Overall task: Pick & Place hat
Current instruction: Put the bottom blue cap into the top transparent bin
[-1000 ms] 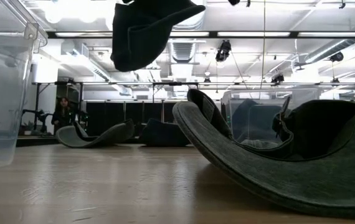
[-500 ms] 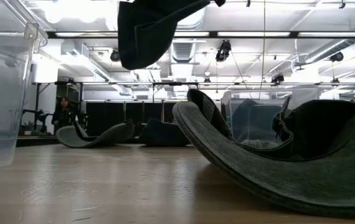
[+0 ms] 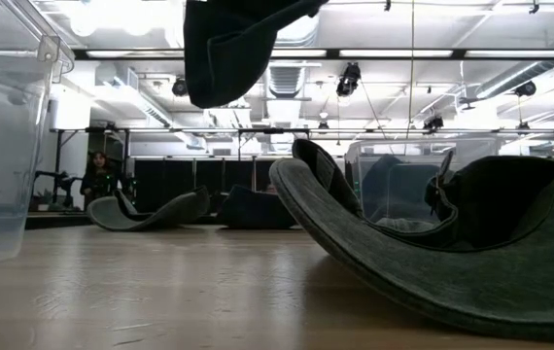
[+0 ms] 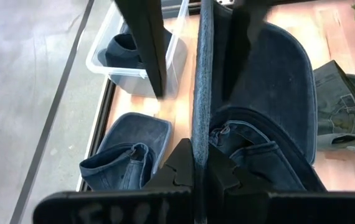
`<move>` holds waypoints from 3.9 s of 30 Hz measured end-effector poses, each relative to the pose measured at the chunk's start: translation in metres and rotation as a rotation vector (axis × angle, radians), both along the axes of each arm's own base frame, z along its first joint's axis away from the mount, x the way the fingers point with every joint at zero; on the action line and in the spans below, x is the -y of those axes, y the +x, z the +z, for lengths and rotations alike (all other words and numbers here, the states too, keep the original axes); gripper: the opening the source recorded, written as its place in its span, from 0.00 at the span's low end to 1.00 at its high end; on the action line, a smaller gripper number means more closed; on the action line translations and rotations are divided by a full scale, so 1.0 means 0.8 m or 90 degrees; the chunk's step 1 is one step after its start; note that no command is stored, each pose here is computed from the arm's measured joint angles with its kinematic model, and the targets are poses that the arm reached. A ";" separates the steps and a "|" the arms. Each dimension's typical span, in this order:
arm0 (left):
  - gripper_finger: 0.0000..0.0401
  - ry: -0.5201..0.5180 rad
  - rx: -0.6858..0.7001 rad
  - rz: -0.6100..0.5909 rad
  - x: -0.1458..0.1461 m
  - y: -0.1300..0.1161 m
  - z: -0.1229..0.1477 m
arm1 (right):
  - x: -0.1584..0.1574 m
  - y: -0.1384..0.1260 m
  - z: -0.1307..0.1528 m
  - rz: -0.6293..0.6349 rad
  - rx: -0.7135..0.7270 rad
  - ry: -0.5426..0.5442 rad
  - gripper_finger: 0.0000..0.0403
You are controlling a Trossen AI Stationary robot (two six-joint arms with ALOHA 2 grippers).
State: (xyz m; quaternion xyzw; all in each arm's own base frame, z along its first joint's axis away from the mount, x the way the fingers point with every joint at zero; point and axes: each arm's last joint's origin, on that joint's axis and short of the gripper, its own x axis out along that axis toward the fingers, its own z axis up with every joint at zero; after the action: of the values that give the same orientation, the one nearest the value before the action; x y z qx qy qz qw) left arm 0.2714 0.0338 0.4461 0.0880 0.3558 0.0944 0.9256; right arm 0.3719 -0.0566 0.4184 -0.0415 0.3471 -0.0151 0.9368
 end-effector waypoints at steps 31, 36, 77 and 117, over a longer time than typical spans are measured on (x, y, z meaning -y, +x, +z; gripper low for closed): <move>0.17 0.051 0.037 0.033 -0.003 -0.003 0.010 | 0.007 -0.001 0.008 -0.102 -0.076 -0.079 0.02; 0.17 0.131 0.058 0.183 -0.008 -0.037 0.029 | 0.012 -0.027 0.029 -0.222 -0.080 -0.191 0.02; 0.17 0.009 -0.050 0.397 -0.006 -0.081 -0.198 | -0.064 -0.363 0.206 -0.153 0.453 0.265 0.02; 0.17 0.049 -0.014 0.364 -0.008 -0.072 -0.189 | -0.043 -0.242 0.068 -0.320 -0.065 -0.243 0.03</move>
State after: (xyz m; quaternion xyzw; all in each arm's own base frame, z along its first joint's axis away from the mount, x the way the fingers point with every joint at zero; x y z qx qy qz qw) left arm 0.2135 0.0399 0.2950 0.0203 0.3725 0.3642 0.8534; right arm 0.1785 -0.0222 0.4730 -0.1300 0.3842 -0.3085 0.8604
